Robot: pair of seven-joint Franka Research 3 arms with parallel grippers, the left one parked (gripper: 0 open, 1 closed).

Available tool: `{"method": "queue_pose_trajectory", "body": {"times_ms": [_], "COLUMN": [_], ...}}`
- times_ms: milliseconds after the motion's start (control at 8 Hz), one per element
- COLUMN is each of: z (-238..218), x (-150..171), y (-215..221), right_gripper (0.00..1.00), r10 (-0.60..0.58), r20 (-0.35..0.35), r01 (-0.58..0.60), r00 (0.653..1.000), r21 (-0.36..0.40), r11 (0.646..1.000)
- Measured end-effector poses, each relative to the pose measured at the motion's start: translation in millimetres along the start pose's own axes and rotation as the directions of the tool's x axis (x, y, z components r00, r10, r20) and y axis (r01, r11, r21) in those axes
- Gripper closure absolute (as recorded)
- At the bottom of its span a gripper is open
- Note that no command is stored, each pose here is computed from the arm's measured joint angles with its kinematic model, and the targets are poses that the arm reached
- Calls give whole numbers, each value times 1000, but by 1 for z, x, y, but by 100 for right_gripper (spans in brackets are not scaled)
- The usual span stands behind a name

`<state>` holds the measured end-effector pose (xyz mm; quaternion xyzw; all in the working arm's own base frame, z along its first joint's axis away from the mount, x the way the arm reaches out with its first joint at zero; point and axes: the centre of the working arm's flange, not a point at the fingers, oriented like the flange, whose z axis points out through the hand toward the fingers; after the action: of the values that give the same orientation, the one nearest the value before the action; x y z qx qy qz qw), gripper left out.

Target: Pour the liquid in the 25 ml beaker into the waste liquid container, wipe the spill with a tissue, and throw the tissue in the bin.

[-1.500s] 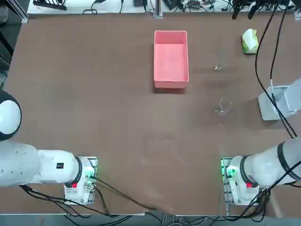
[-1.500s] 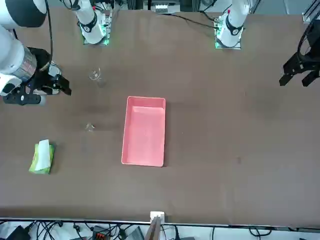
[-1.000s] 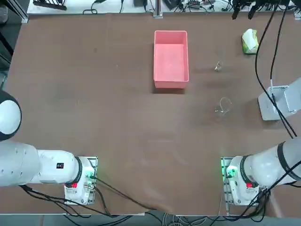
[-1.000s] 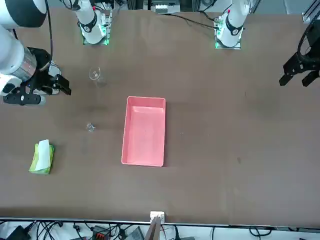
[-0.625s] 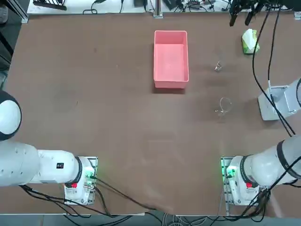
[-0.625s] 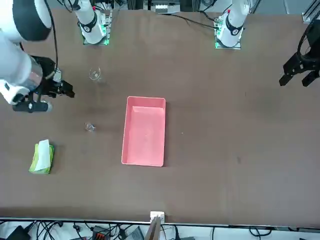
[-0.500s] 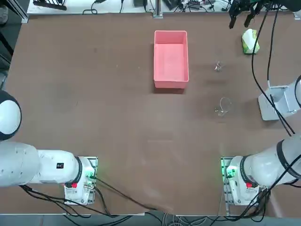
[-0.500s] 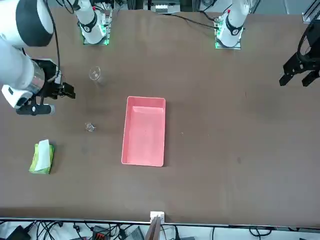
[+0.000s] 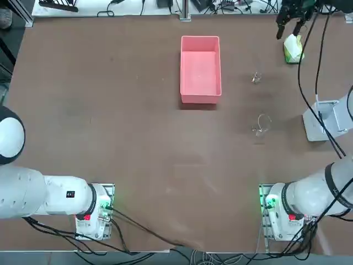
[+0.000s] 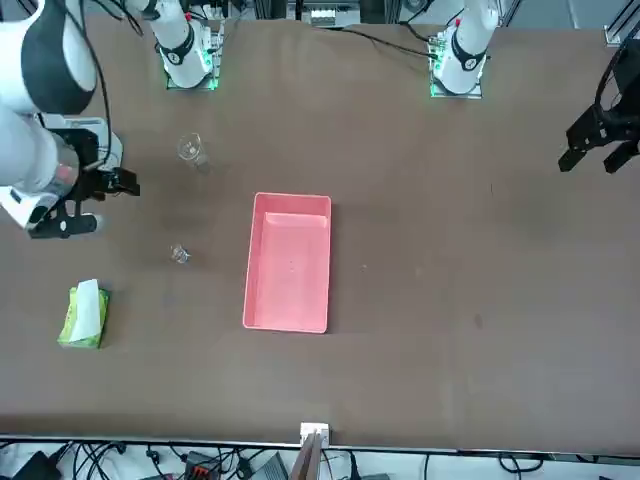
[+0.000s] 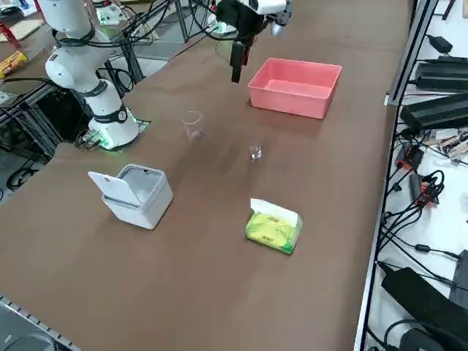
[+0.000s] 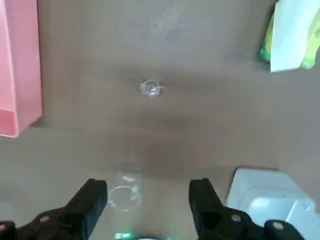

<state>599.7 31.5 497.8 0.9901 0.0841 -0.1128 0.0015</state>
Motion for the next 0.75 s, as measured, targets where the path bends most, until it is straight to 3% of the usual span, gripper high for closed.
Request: {"method": "queue_pose_trajectory", "body": {"times_ms": [375,750], "z": [50,76], "x": [13,12], "y": [29,51], "right_gripper": [0,0], "r10": [-185,-420], "r20": [-61,-145], "r01": [185,429], "r00": [981,896], "r21": [-11,44], "r11": [983,902]}}
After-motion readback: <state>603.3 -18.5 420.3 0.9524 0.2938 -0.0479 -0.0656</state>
